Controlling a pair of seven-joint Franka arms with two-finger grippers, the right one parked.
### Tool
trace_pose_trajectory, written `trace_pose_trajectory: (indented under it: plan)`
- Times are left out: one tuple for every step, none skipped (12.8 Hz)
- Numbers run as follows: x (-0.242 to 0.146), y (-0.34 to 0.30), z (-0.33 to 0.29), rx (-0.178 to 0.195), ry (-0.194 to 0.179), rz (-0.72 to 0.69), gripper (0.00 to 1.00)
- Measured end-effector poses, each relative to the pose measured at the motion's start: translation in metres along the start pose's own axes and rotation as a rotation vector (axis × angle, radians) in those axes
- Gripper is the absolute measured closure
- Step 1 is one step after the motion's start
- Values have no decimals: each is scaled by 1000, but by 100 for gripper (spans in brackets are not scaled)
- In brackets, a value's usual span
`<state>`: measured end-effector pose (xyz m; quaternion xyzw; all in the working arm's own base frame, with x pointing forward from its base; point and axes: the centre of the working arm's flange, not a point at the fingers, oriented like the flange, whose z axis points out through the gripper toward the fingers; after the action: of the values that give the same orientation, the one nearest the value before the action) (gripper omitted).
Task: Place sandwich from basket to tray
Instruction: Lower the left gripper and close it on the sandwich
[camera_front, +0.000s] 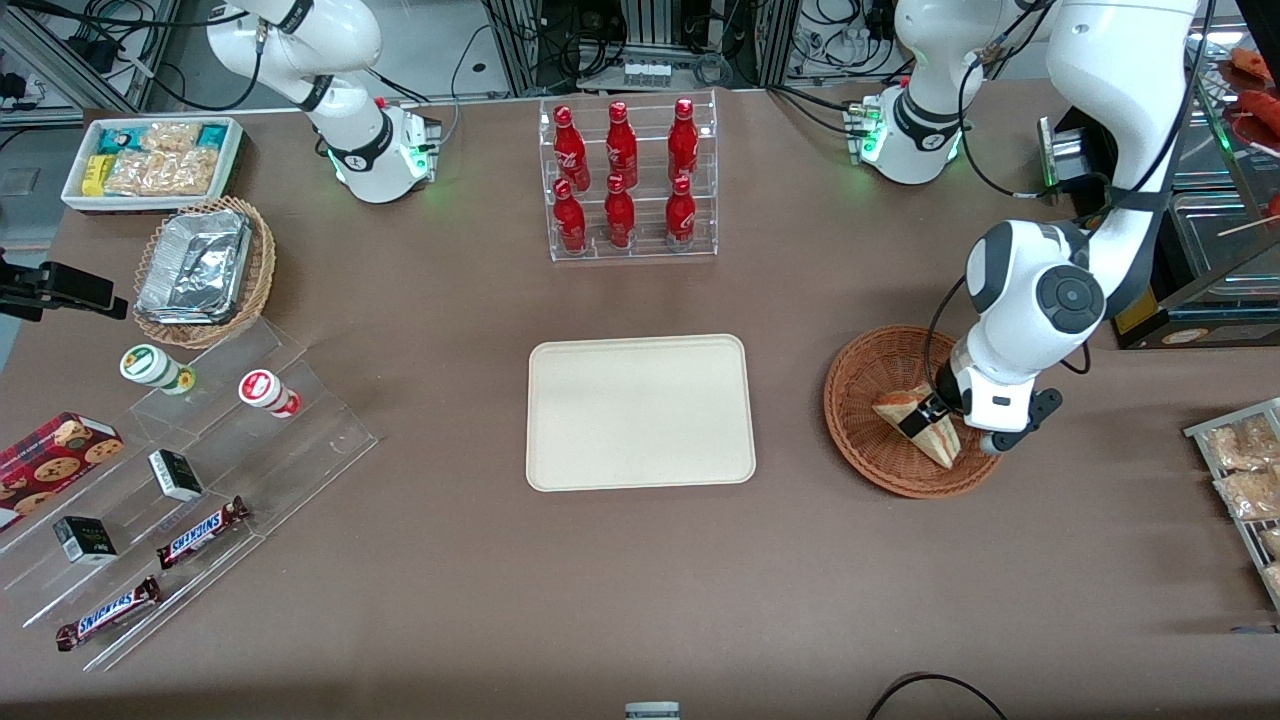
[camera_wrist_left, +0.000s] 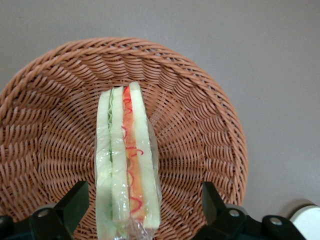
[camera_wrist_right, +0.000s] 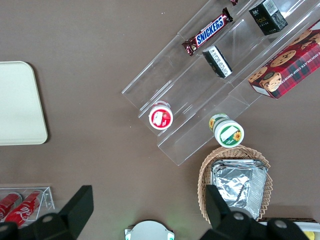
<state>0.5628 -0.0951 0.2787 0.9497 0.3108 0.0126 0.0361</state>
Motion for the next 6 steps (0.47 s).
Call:
trace_pose_trajectory:
  plan:
    - [0, -1, 6, 1, -4, -1, 0]
    - [0, -1, 11, 3, -9, -2, 0]
    - [0, -1, 15, 5, -13, -3, 0]
    - [0, -2, 17, 6, -16, -3, 9]
    - [0, -2, 17, 6, -16, -4, 22]
    - [1, -3, 17, 6, -15, -6, 35]
